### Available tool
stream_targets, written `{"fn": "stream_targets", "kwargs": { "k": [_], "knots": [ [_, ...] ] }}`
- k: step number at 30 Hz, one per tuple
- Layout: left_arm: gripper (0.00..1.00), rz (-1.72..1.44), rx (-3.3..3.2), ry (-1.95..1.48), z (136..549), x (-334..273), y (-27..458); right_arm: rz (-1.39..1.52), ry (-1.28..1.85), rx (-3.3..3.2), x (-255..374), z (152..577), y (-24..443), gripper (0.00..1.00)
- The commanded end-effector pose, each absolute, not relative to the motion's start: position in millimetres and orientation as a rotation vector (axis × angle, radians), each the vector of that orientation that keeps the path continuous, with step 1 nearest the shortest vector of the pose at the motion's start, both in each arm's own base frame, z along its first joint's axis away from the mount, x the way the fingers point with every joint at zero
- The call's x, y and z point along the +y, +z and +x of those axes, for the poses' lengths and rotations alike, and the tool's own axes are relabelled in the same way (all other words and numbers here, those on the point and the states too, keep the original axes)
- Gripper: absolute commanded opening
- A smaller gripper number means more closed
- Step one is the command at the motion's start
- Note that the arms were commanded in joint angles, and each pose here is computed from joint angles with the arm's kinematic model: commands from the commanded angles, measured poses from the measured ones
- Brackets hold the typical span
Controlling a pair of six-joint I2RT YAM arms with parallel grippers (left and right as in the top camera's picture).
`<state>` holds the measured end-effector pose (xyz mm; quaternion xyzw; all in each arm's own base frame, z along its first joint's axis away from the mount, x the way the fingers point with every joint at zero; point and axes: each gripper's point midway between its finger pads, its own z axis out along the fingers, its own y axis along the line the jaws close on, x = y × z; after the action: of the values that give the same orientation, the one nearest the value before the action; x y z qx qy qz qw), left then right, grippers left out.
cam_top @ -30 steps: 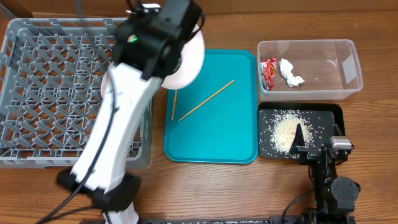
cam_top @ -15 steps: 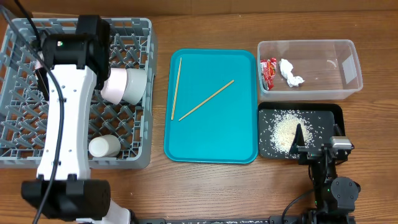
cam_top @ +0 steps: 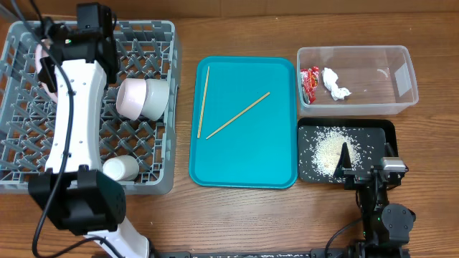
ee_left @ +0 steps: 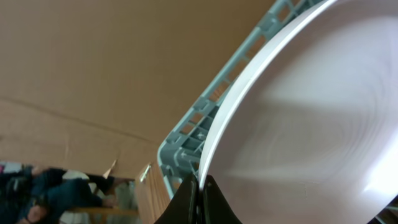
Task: Sort waste into correct bins and load items into the dishwasher
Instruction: 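Lift the white plate and stand it upright in the rack, then reach the left gripper to a chopstick on the tray and grasp it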
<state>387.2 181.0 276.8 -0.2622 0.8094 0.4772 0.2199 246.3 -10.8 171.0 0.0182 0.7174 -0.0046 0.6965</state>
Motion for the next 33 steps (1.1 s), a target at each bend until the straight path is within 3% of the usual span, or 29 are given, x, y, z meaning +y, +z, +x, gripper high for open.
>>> {"fn": "stream_targets", "kwargs": {
  "k": [1, 19, 27, 33],
  "knots": [
    [0.04, -0.576, 2.330, 1.338, 401, 173, 264, 0.041, -0.013, 1.591, -11, 246, 170, 1.00],
    [0.04, -0.467, 2.405, 1.390, 398, 163, 225, 0.041, -0.013, 1.591, -11, 246, 170, 1.00],
    [0.33, -0.315, 2.381, 1.323, 418, 110, 225, 0.041, -0.013, 1.591, -11, 246, 170, 1.00],
    [0.48, -0.130, 2.367, 1.292, 428, 60, 226, 0.041, -0.013, 1.591, -11, 246, 170, 1.00]
  ]
}}
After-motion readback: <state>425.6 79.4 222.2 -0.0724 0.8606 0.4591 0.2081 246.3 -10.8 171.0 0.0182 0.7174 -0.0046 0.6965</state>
